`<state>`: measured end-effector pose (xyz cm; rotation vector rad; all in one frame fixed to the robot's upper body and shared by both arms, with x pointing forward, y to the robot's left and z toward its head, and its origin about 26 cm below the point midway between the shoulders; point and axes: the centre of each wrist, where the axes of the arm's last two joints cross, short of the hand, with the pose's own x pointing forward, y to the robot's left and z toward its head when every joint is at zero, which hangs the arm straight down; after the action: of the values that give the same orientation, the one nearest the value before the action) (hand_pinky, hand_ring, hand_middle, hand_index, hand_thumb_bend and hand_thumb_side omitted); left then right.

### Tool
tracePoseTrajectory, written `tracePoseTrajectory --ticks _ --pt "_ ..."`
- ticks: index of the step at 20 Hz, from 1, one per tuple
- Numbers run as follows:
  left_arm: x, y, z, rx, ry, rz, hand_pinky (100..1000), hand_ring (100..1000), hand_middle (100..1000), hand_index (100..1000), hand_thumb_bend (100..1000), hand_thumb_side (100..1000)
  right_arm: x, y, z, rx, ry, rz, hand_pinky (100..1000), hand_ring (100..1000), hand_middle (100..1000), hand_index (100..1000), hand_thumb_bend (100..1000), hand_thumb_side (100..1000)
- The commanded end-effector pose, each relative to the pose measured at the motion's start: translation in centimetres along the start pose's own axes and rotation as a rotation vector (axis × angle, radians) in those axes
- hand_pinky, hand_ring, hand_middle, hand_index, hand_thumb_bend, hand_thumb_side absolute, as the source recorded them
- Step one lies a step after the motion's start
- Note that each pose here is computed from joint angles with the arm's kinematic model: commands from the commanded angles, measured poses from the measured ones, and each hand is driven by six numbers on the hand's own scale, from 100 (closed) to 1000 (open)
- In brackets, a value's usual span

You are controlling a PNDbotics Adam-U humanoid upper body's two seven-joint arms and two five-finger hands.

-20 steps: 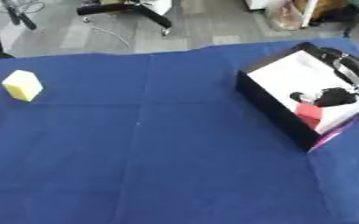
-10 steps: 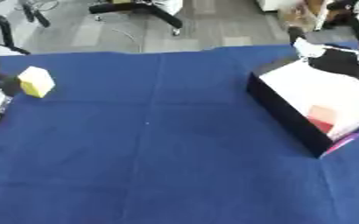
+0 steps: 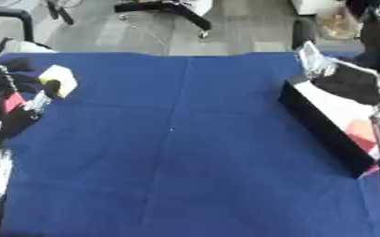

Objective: Pick up the objects with one hand, pass them to the other hand, and then place them into the box on the other side of the table.

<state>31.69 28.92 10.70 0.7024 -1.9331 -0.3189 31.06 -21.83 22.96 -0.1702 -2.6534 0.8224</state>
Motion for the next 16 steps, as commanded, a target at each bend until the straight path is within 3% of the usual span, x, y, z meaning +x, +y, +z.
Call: tracePoseTrajectory --ticks 1,9,13,16 --pt "0.0 2.0 -1.3 0.004 -0.032 -0.120 607 621 672 800 657 554 0.8 0.0 -0.9 0.049 -0.077 -0.026 795 837 880 915 131 318" --pt "-2.5 7.5 -4.4 -0.054 0.011 -0.468 656 658 704 832 592 526 0.8 0.2 -0.9 0.112 -0.089 -0.050 795 831 879 916 108 325" --pt "-4.8 11.1 -6.1 -0.159 0.100 -0.669 698 674 709 833 543 507 0.8 0.1 -0.8 0.123 -0.088 -0.053 794 830 878 915 100 327" --pt "-7.0 13.7 -7.3 -0.307 0.217 -0.753 714 685 717 839 530 490 0.8 0.2 -0.7 0.128 -0.082 -0.057 793 828 878 915 100 325"
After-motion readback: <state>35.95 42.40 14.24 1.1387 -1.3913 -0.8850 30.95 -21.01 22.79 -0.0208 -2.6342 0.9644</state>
